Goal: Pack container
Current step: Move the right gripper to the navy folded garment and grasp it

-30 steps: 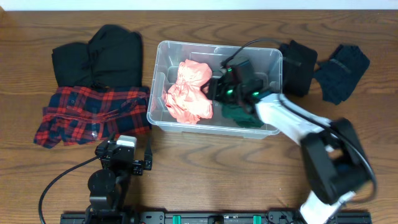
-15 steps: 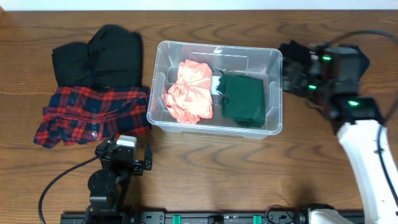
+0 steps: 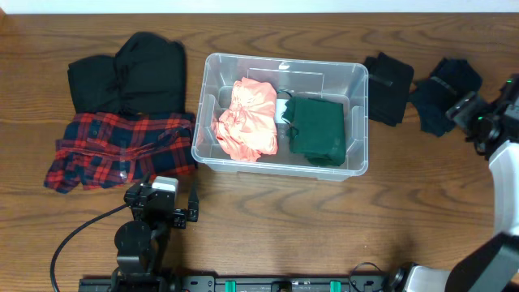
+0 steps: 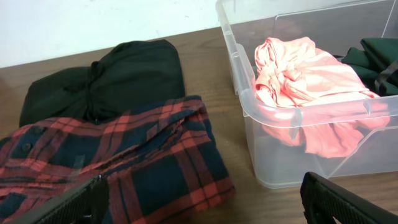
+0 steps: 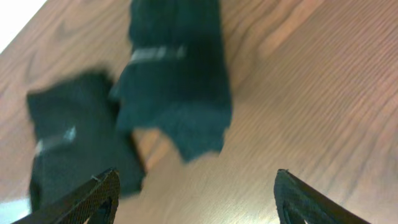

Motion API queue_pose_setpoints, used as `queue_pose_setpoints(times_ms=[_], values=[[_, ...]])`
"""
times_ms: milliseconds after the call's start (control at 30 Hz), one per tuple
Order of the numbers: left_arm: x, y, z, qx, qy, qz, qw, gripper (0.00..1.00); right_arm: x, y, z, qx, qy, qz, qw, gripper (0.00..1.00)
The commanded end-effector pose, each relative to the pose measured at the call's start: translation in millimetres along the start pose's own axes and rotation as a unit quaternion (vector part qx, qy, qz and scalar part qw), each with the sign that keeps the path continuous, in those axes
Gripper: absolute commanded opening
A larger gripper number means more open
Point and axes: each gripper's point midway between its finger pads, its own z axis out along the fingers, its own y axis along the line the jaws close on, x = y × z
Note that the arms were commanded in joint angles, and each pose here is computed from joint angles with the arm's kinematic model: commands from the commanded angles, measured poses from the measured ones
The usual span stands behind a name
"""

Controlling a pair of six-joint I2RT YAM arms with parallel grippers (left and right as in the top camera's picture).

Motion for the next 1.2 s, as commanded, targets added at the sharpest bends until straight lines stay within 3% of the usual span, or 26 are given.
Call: queue_pose_setpoints(times_ms=[0, 500, 800, 867, 1000, 1100, 1167], values=[[9.5, -0.6, 2.7, 0.001, 0.010, -0.004, 1.000, 0.98, -6.8, -17.6, 24.9, 0.003, 0.007, 0.022, 1.000, 0.77], [9.5, -0.6, 2.7, 0.001, 0.010, -0.004, 1.000, 0.98, 33.3, -26.1, 141.7, -0.092, 0.095, 0.093, 0.987, 0.81], [9.5, -0.6, 2.7, 0.001, 0.010, -0.004, 1.000, 0.98, 47.8, -9.9, 175.7, -0.126, 0.099, 0.105, 0.981, 0.70], [9.5, -0.6, 2.7, 0.001, 0.010, -0.004, 1.000, 0.98, 48.9, -2.5, 177.2, -0.139, 0.097, 0.091, 0.981, 0.63], [9.5, -0.6, 2.7, 0.001, 0.010, -0.004, 1.000, 0.98, 52.5, 6.3, 176.9, -0.145, 0.098, 0.074, 0.982, 0.38], [9.6, -0.6, 2.7, 0.001, 0.010, -0.004, 1.000, 0.98, 57.8, 8.6, 171.1, -0.149, 0.114, 0.075, 0.979, 0.11], [9.5, -0.6, 2.7, 0.001, 0.010, -0.004, 1.000, 0.98, 54.2, 13.3, 159.5, -0.155, 0.118, 0.075, 0.978, 0.06]])
